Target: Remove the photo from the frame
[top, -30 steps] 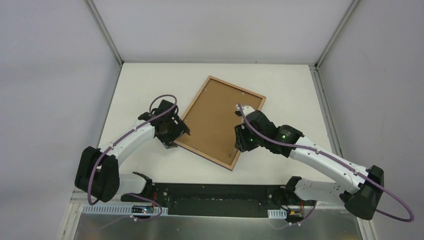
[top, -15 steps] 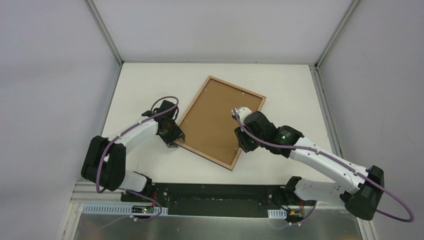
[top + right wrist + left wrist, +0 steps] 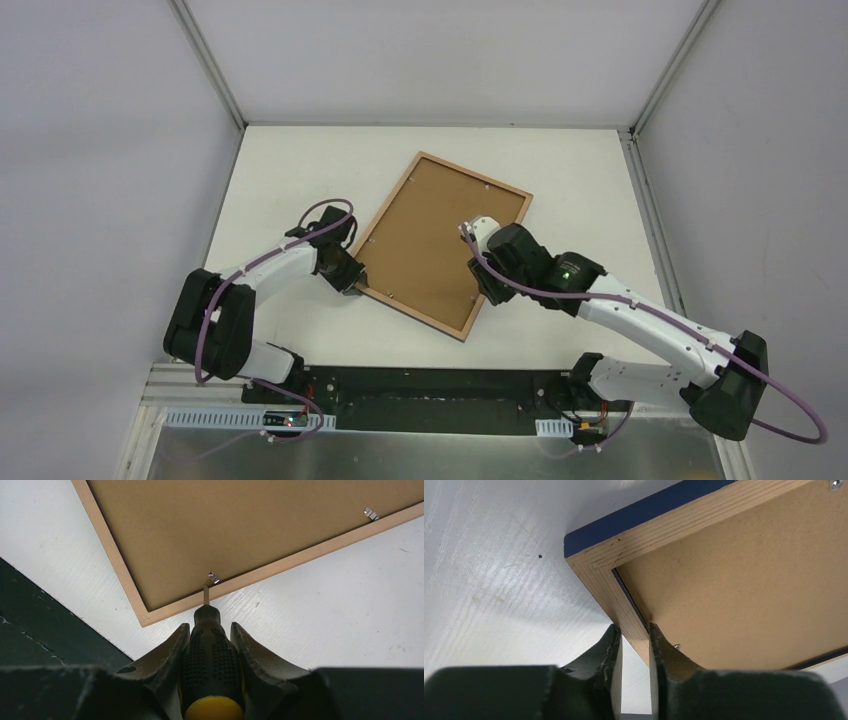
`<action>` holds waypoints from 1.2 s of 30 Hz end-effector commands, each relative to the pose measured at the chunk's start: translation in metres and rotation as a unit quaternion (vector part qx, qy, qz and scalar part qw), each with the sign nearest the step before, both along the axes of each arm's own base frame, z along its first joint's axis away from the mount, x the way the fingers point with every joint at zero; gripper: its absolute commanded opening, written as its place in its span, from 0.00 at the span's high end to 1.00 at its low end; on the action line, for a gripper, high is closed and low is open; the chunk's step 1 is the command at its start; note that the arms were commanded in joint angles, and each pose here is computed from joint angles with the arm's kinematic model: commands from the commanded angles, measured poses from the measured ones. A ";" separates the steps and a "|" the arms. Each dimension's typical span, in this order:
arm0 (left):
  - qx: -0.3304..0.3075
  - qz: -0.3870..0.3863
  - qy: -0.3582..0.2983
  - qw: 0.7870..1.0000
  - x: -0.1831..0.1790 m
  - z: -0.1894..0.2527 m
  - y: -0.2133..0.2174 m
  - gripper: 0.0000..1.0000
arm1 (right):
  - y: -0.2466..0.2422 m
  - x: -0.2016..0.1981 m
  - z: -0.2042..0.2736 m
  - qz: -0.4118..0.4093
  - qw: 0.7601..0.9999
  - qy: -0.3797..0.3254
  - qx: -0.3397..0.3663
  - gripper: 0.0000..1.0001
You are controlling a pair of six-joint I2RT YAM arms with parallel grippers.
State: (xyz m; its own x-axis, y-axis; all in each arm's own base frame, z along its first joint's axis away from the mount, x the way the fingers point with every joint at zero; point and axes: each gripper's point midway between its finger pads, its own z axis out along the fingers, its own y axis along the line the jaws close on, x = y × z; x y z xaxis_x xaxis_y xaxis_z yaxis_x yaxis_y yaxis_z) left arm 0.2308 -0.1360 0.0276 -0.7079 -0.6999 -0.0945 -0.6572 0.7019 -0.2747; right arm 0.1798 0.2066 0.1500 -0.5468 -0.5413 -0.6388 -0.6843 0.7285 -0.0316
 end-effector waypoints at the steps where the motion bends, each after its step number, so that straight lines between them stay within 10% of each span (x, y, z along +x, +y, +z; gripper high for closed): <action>1: 0.020 0.002 0.026 0.999 -0.010 -0.014 0.009 0.90 | -0.002 0.006 0.001 0.027 0.999 -0.030 -0.019 1.00; 18: 0.025 -0.004 0.068 0.997 -0.019 -0.021 0.008 1.00 | 0.011 -0.009 -0.016 0.056 0.998 0.016 -0.004 1.00; 36: 0.058 -0.032 0.111 0.992 -0.035 -0.028 0.020 1.00 | -0.032 0.033 -0.026 -0.038 0.988 -0.101 -0.113 1.00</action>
